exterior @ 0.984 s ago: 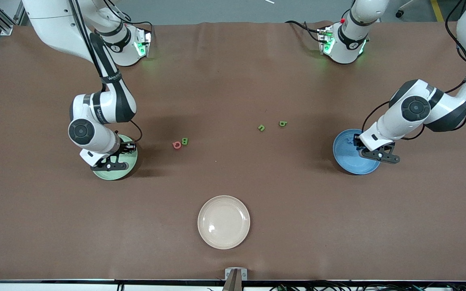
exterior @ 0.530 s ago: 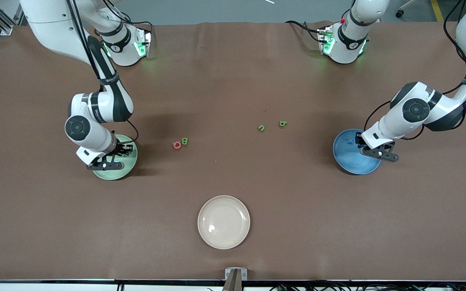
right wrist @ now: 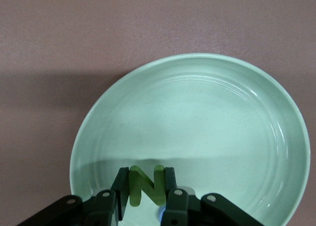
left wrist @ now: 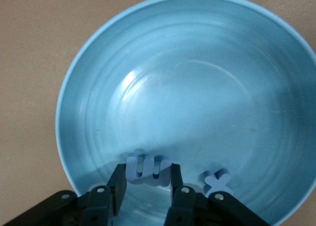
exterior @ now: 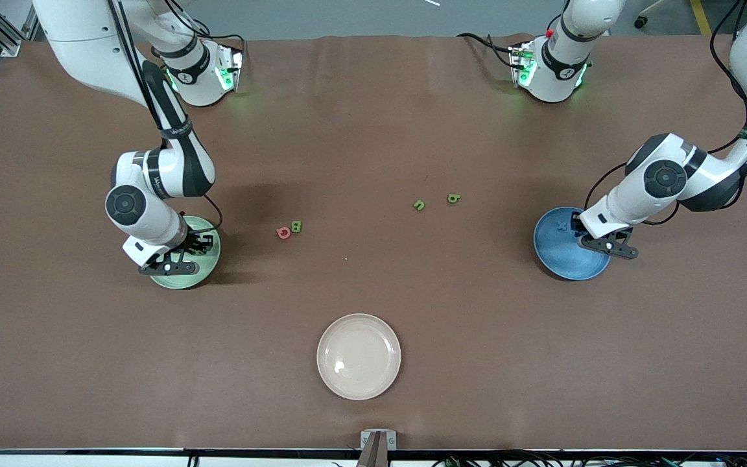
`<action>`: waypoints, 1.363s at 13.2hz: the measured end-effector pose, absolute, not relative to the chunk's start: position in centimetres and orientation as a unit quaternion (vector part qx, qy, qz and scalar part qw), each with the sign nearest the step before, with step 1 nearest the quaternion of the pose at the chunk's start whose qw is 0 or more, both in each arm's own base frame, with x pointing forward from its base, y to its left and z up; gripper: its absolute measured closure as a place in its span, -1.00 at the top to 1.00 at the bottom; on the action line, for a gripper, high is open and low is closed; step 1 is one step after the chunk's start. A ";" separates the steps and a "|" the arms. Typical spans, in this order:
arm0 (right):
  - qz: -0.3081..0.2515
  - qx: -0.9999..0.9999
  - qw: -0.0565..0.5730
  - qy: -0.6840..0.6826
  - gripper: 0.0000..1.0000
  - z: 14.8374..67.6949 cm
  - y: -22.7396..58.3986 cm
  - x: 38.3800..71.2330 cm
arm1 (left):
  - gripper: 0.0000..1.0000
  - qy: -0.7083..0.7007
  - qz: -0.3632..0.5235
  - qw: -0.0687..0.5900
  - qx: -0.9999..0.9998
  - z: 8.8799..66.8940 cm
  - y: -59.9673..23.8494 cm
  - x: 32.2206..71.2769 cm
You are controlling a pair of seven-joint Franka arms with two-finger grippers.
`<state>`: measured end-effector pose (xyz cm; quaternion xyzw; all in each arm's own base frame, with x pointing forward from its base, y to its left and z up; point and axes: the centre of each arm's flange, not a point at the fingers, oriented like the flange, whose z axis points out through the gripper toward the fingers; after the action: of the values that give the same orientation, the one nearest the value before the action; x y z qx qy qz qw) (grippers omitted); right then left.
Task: Sort upper and lower case letters into plates
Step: 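Open the right gripper over the green plate while the left gripper releases the m, then move the right gripper to the pink q while the left gripper reaches the b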
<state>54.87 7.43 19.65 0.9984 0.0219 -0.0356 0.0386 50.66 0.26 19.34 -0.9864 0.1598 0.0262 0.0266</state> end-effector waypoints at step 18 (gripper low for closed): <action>-0.084 0.983 0.013 -0.163 1.00 26.7 21.3 54.9 | 1.00 0.005 -0.018 -0.002 -1.000 27.2 -21.7 46.8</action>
<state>54.92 21.35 26.74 0.9830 -0.1627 -0.0839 0.0134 46.81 -21.73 27.23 -0.9998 0.0051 -0.0183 -0.0017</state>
